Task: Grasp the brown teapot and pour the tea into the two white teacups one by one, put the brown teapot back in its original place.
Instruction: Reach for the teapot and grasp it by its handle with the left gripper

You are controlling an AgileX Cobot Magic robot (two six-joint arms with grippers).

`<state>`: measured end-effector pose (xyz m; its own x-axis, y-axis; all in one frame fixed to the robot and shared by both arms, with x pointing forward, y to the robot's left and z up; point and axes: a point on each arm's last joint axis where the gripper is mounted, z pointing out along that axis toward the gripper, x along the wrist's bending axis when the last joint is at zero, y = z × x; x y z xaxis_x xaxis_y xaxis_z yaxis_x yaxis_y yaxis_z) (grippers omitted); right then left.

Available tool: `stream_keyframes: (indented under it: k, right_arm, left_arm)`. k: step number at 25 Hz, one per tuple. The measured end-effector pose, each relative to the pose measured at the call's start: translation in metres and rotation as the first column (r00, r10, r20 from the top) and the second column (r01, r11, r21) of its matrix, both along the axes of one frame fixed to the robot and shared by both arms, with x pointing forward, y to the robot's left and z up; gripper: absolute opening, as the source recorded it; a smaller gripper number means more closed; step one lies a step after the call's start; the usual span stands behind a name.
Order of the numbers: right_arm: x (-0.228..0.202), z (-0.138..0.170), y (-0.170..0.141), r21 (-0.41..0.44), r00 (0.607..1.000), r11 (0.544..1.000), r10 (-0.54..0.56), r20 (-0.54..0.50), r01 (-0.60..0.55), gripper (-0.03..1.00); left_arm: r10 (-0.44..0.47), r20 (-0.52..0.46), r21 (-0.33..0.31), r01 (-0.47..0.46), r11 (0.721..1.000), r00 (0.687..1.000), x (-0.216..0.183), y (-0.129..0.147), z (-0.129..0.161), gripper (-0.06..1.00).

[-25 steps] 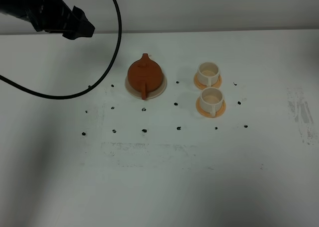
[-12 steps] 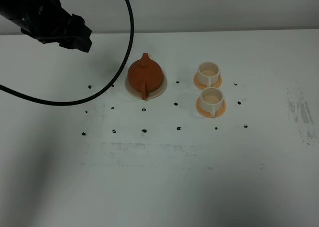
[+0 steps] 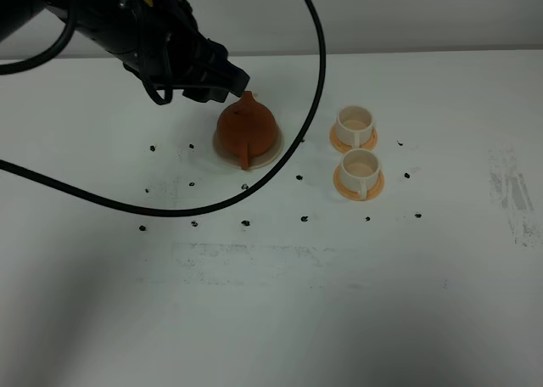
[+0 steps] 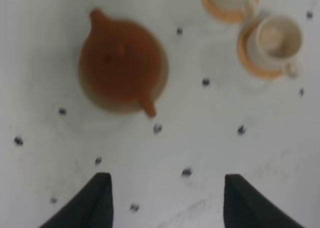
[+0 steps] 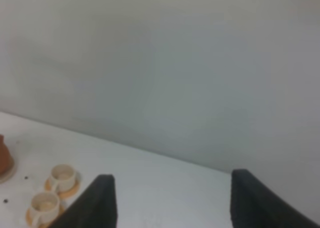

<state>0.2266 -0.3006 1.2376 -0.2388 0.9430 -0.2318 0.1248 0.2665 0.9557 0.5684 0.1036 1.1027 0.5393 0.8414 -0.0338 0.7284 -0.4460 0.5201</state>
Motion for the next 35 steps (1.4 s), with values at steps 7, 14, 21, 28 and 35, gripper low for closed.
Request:
stream_keyframes:
  k: [7,14,21,28,35]
  right_arm:
    - [-0.027,-0.019,-0.003,0.032,1.000,0.999,0.017,0.003,-0.017,0.51]
    - [-0.025,-0.071,-0.002,0.047,0.996,0.999,0.024,-0.087,-0.020,0.51]
    - [-0.002,-0.122,0.003,0.080,0.972,0.997,0.011,-0.234,0.008,0.51]
    - [0.016,-0.162,0.010,0.104,0.932,0.995,0.037,-0.360,0.000,0.50]
    - [0.022,-0.186,0.012,0.072,0.903,0.997,0.043,-0.428,-0.013,0.50]
  left_arm:
    - [0.048,-0.038,-0.003,-0.048,0.999,0.998,0.006,-0.011,-0.017,0.51]
    - [0.039,-0.046,0.013,-0.039,0.999,0.998,0.017,-0.018,-0.039,0.51]
    - [0.039,-0.052,0.023,-0.038,0.999,0.998,0.026,-0.023,-0.055,0.51]
    - [0.040,-0.091,0.054,-0.036,0.998,0.995,0.033,-0.027,-0.078,0.51]
    - [0.034,-0.091,0.073,-0.027,0.997,0.995,0.036,-0.028,-0.087,0.51]
